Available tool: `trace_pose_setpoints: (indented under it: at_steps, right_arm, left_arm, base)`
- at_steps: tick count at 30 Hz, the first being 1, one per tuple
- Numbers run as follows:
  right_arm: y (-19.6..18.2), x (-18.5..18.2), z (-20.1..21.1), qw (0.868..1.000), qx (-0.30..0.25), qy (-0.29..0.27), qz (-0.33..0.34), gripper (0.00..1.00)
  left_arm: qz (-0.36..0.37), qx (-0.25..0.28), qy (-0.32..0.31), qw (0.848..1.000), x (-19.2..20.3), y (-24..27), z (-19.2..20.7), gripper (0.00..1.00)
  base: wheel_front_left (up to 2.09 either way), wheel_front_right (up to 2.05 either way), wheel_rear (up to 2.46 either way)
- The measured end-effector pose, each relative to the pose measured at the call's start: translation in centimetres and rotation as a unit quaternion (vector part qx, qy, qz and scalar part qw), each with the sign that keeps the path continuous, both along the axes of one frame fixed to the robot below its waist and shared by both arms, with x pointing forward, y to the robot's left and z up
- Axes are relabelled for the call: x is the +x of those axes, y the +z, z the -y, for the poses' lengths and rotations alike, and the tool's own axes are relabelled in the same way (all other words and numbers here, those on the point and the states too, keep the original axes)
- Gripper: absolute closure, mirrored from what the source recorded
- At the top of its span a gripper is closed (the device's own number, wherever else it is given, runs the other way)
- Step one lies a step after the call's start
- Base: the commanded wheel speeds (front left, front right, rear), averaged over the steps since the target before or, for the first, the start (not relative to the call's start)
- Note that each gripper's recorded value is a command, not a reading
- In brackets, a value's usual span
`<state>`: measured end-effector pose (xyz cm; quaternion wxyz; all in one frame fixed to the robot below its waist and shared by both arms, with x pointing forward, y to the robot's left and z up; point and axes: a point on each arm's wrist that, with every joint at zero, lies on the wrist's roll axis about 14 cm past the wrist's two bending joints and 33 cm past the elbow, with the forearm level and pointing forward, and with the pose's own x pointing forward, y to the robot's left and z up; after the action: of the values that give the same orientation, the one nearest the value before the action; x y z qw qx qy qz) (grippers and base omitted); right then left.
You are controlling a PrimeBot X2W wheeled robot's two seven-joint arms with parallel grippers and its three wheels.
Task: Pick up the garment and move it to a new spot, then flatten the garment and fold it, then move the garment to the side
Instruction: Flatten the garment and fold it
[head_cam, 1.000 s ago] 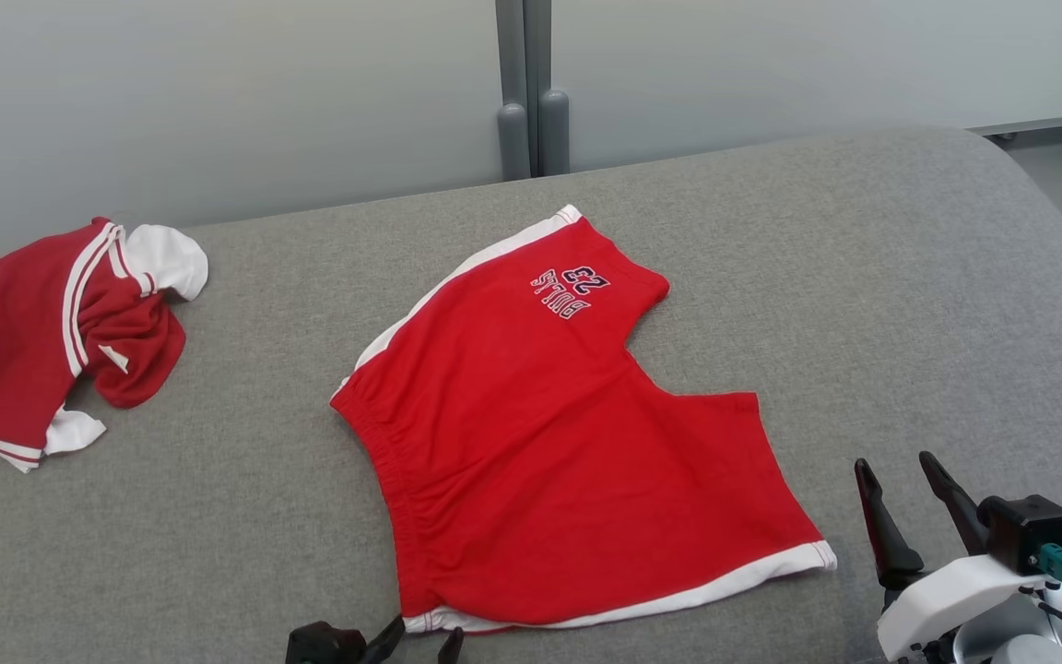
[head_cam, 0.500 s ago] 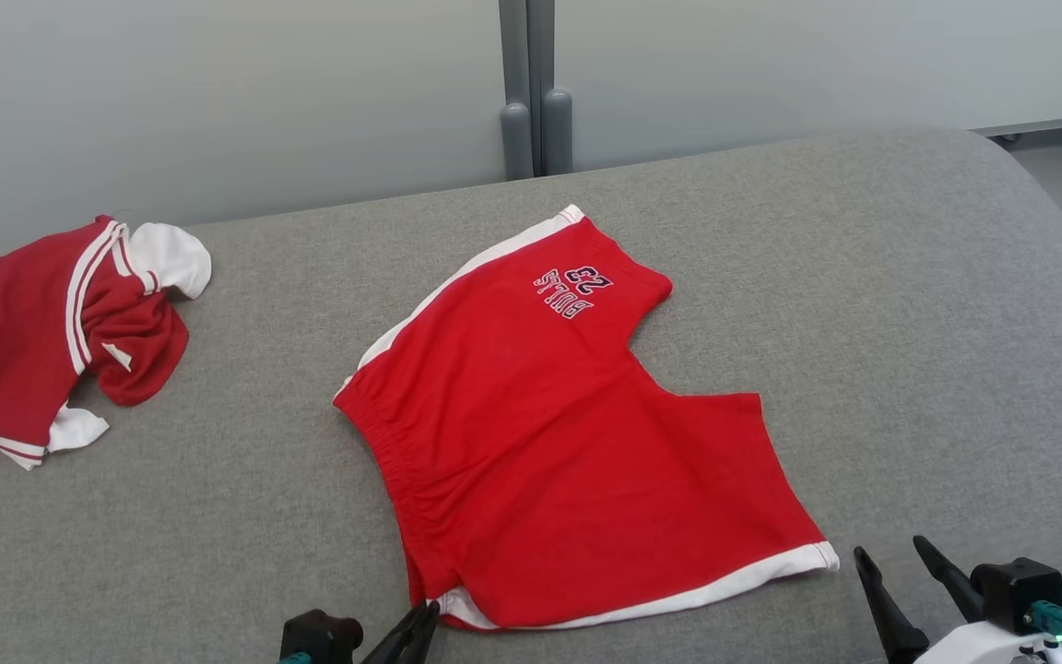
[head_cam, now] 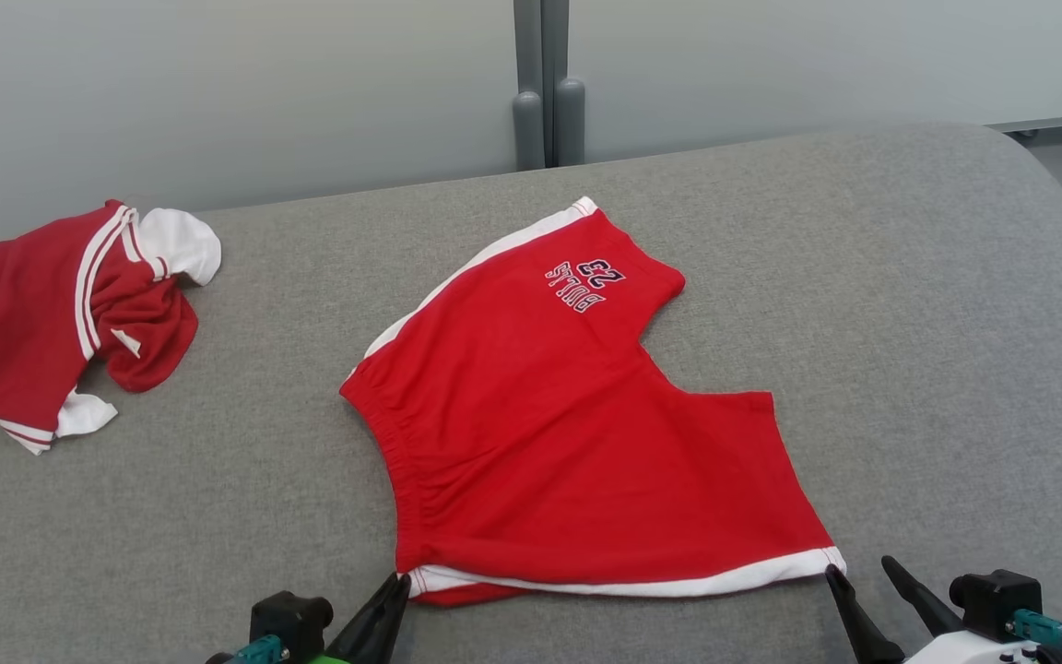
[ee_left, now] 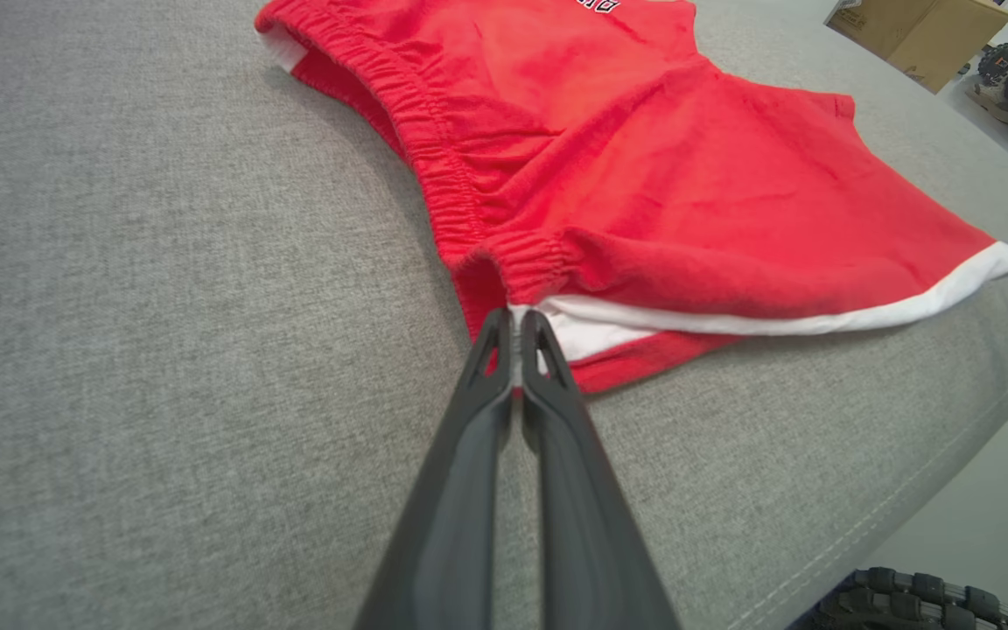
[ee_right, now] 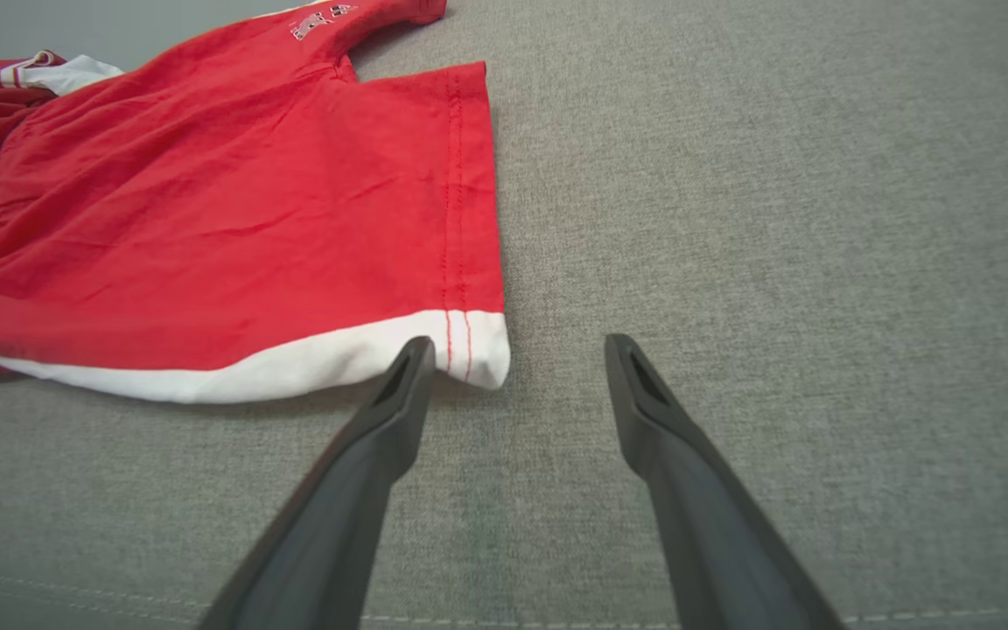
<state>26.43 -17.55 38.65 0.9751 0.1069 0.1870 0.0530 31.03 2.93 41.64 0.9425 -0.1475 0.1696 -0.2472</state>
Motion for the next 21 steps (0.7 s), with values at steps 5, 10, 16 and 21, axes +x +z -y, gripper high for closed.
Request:
trace_pose_setpoints:
  at_steps: [5,10,16,21]
  right_arm:
    - [-0.3,0.5,-0.6,1.0,-0.001,0.017,-0.005,0.02]
    - [-0.4,1.0,-2.0,0.999,0.002,0.044,-0.007,0.09]
    - [-1.5,0.0,-3.2,0.996,-0.007,0.077,-0.031,0.2]
    - [-1.9,-0.4,-3.6,0.994,-0.024,0.103,-0.037,0.22]
  left_arm:
    - [0.0,0.003,0.022,1.0,0.6,-0.2,-1.1,1.0]
    - [-0.004,0.008,0.034,0.999,0.7,-0.6,-1.7,1.0]
    - [-0.007,0.008,0.034,0.999,0.5,-0.8,-1.7,1.0]
    - [-0.011,0.006,0.037,0.999,0.6,-1.0,-1.8,1.0]
  base:
    - [0.0,0.0,0.0]
    - [0.0,0.0,0.0]
    - [0.0,0.0,0.0]
    - [0.0,0.0,0.0]
